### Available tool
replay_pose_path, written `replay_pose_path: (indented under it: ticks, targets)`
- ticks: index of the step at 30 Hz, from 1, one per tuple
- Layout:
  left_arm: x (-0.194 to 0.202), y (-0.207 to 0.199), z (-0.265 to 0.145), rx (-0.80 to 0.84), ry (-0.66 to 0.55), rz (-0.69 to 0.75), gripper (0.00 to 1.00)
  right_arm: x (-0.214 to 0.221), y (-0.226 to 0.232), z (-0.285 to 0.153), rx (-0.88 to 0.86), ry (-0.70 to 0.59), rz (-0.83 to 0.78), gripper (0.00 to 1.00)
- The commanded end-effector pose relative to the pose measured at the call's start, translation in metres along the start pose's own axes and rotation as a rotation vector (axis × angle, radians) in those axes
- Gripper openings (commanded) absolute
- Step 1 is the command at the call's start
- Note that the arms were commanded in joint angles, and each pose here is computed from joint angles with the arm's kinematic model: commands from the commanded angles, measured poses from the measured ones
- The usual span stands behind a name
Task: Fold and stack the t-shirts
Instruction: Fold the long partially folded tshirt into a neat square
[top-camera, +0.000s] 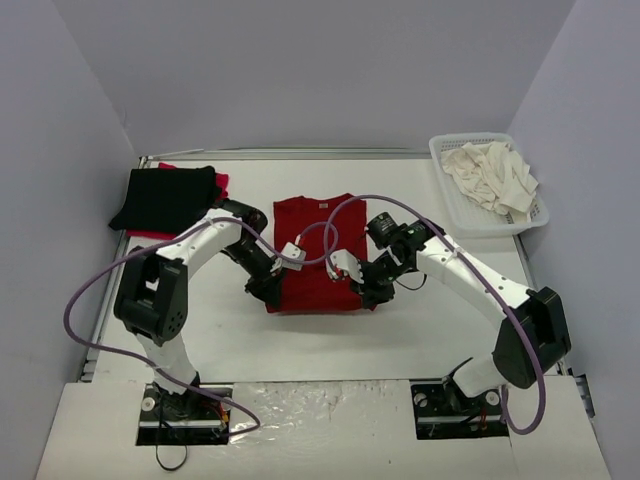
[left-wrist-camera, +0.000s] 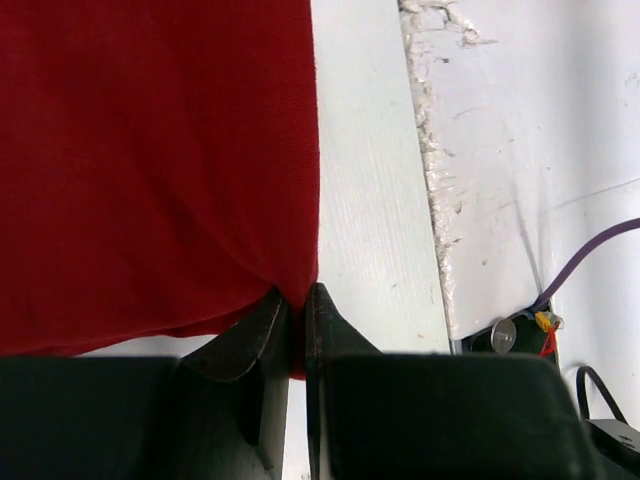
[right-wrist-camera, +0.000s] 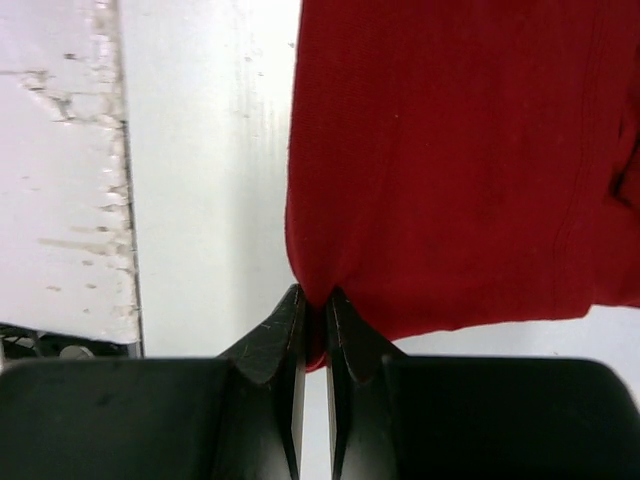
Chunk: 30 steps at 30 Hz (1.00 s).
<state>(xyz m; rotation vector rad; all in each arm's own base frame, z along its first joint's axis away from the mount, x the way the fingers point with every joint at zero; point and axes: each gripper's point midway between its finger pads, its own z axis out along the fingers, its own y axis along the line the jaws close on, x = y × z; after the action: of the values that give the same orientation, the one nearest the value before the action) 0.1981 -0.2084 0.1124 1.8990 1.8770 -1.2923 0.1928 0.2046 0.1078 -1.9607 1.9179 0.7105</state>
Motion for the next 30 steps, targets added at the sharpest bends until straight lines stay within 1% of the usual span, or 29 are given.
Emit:
replay_pose_path:
  ticks: [1, 6, 8, 12, 14, 20, 28, 30]
  targets:
    - [-0.009, -0.096, -0.019, 0.178, 0.027, -0.101, 0.02, -0.009, 0.032, -0.023, -0.090, -0.030, 0.004, 0.00]
    - [-0.015, -0.105, -0.024, 0.140, 0.069, -0.062, 0.02, -0.014, 0.054, -0.037, -0.170, -0.042, -0.012, 0.00]
    - [-0.020, -0.111, -0.027, 0.118, 0.086, -0.011, 0.02, -0.016, 0.062, -0.043, -0.194, -0.044, -0.027, 0.00]
    - [-0.032, -0.123, -0.033, 0.076, 0.076, 0.066, 0.02, -0.021, 0.066, -0.054, -0.177, -0.073, -0.039, 0.00]
    - [-0.035, -0.125, -0.035, 0.066, 0.077, 0.079, 0.02, -0.023, 0.070, -0.059, -0.185, -0.084, -0.040, 0.00]
    - [-0.041, -0.129, -0.043, 0.018, 0.085, 0.100, 0.02, -0.030, 0.064, -0.067, -0.152, -0.098, -0.042, 0.00]
    - [-0.035, -0.120, -0.046, 0.010, 0.128, 0.104, 0.02, -0.027, 0.047, -0.064, -0.130, -0.052, -0.066, 0.00]
    - [-0.035, -0.115, -0.047, 0.005, 0.122, 0.103, 0.02, -0.028, 0.041, -0.065, -0.114, -0.043, -0.070, 0.00]
